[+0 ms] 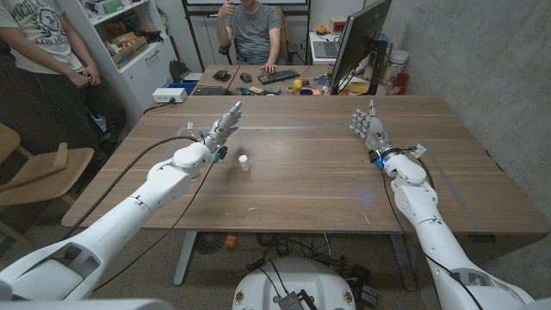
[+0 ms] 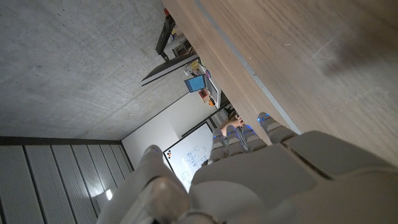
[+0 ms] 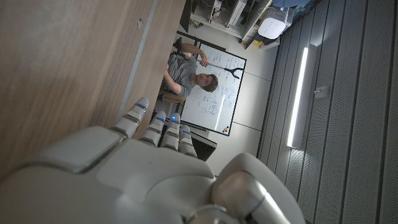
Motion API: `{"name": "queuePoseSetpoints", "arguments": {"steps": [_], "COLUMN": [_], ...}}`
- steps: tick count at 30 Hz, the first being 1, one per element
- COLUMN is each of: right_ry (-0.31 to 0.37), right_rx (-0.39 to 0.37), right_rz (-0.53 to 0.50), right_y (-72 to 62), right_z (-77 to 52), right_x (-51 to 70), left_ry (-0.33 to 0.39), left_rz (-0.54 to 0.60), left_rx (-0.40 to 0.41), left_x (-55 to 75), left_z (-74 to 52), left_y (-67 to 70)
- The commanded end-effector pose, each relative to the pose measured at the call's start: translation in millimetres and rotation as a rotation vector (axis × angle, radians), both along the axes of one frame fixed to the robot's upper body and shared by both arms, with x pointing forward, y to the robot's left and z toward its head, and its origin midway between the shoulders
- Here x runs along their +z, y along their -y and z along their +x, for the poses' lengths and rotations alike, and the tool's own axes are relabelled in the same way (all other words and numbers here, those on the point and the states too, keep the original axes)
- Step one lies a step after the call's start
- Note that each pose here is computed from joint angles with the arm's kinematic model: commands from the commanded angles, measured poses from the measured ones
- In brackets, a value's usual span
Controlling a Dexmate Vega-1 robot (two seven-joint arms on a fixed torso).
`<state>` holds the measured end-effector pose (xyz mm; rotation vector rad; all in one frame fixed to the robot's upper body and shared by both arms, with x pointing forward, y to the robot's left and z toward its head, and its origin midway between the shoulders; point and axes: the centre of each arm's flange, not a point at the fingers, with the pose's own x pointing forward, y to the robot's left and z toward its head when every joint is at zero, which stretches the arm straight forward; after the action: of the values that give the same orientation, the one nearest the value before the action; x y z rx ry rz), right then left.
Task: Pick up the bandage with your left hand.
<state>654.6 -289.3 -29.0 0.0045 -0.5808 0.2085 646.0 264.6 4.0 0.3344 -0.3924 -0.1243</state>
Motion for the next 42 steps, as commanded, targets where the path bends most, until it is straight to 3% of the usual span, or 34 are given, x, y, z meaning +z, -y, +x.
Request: {"name": "queuePoseSetpoints", "arguments": {"steps": [1, 5, 13, 26, 30, 42], "right_ry": [-0.007, -0.009, -0.008, -0.011, -0.011, -0.013], "right_rx": [0.001, 0.003, 0.006, 0.002, 0.001, 0.002], "right_rz": [-0.002, -0.004, -0.009, -0.008, -0.008, -0.008], "right_y": [0.5, 0.1, -0.5, 0.3, 0.6, -0.3], "right_z": [3.6, 4.6, 7.8, 10.5, 10.7, 9.9], "right_x": [-0.8, -0.3, 0.6, 1.3, 0.9, 0.6], "left_ry": [-0.068, -0.108, -0.120, -0.146, -0.186, -0.208], "left_rz": [0.189, 0.286, 0.398, 0.469, 0.563, 0.605], "left_rx": [0.096, 0.139, 0.157, 0.199, 0.271, 0.267], "left_x": [7.3, 9.5, 13.8, 20.1, 22.5, 25.9], "left_z": [-3.1, -4.2, -7.9, -7.4, -6.5, -6.8], "left_y": [17.2, 26.4, 43.5, 51.4, 59.1, 67.3]}}
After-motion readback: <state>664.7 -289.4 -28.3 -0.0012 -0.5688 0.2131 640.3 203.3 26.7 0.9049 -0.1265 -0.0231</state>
